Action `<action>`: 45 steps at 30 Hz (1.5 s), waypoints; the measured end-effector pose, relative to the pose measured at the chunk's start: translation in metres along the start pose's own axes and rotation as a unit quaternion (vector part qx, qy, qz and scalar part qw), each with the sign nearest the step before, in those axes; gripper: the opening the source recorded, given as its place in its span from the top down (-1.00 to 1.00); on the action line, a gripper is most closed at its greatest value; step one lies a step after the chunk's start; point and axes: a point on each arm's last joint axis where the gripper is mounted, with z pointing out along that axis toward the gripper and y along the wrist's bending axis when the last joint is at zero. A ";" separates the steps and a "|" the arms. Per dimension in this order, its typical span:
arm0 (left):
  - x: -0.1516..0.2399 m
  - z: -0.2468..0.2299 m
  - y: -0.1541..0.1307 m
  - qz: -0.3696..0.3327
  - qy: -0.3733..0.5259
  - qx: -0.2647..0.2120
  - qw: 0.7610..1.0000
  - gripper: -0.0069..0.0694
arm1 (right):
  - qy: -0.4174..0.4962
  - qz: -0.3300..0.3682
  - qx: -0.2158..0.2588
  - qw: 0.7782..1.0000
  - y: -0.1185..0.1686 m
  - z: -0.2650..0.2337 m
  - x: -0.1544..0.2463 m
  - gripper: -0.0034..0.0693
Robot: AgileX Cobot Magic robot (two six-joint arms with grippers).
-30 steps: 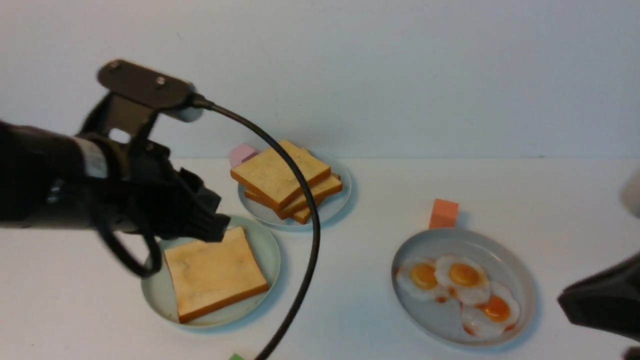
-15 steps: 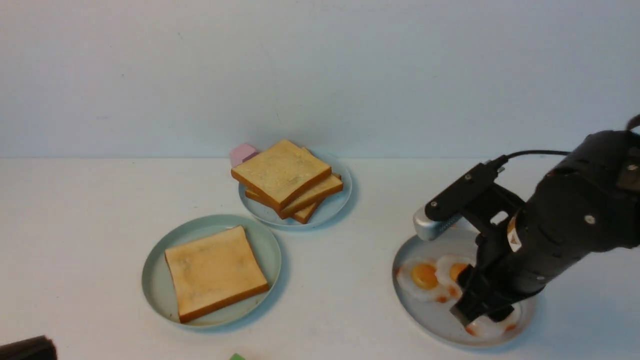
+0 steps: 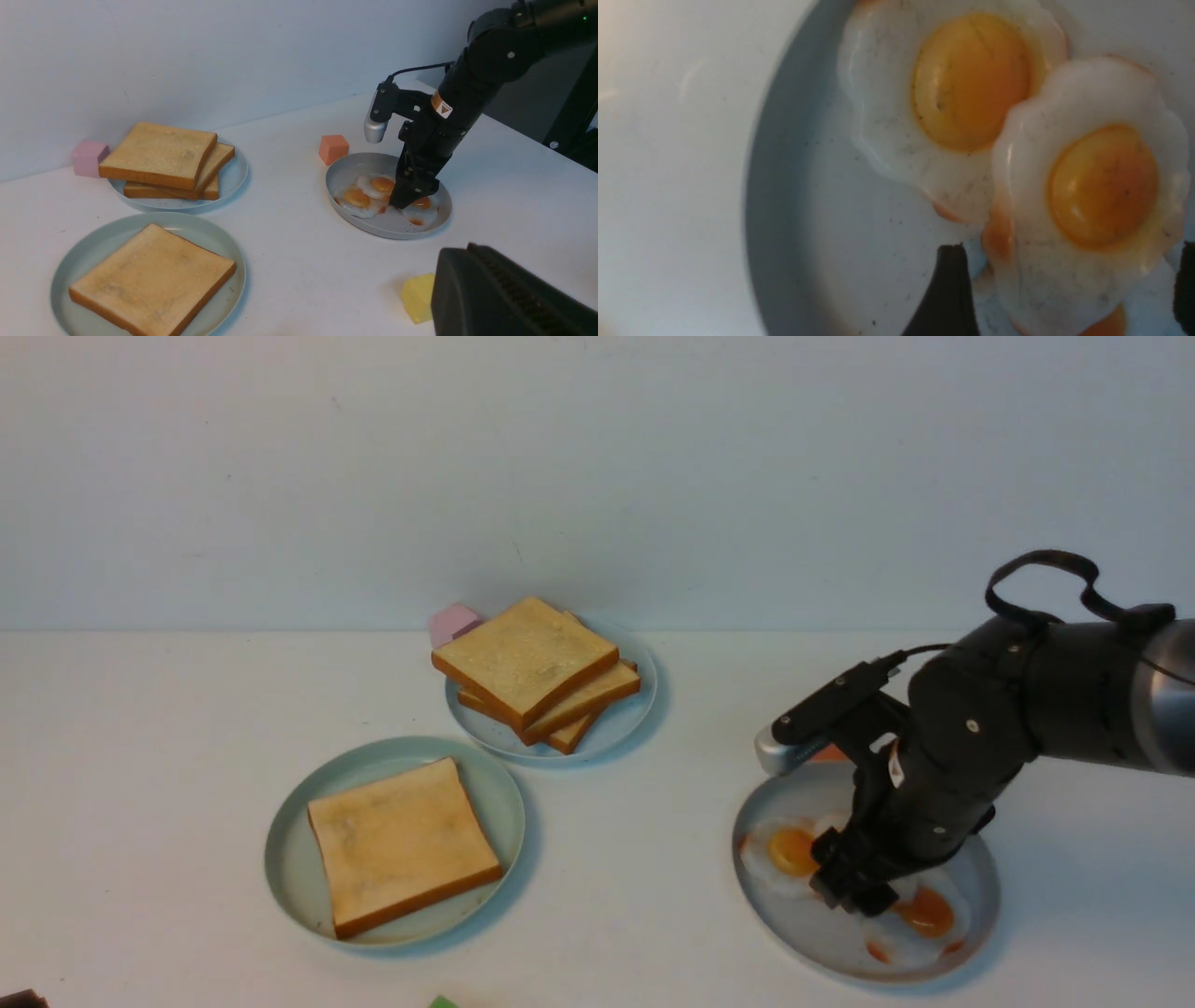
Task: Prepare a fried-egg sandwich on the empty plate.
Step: Use the right arm to grab a fried egg
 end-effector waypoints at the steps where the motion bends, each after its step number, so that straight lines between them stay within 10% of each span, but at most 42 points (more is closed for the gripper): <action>1: 0.000 0.000 0.000 0.000 0.000 0.000 1.000 0.85 | 0.005 -0.005 -0.001 1.000 0.000 0.004 -0.001 -0.73; 26: 0.000 0.000 -0.002 -0.019 0.001 0.013 1.000 0.85 | 0.043 -0.031 0.002 0.999 0.000 0.019 -0.001 -0.26; 34: 0.000 0.000 -0.003 -0.023 0.000 0.015 1.000 0.85 | 0.026 -0.031 0.011 0.999 -0.004 -0.011 -0.001 0.65; 45: 0.001 0.000 -0.003 -0.023 0.001 0.015 1.000 0.85 | 0.028 -0.040 0.023 0.999 -0.004 -0.028 0.003 0.61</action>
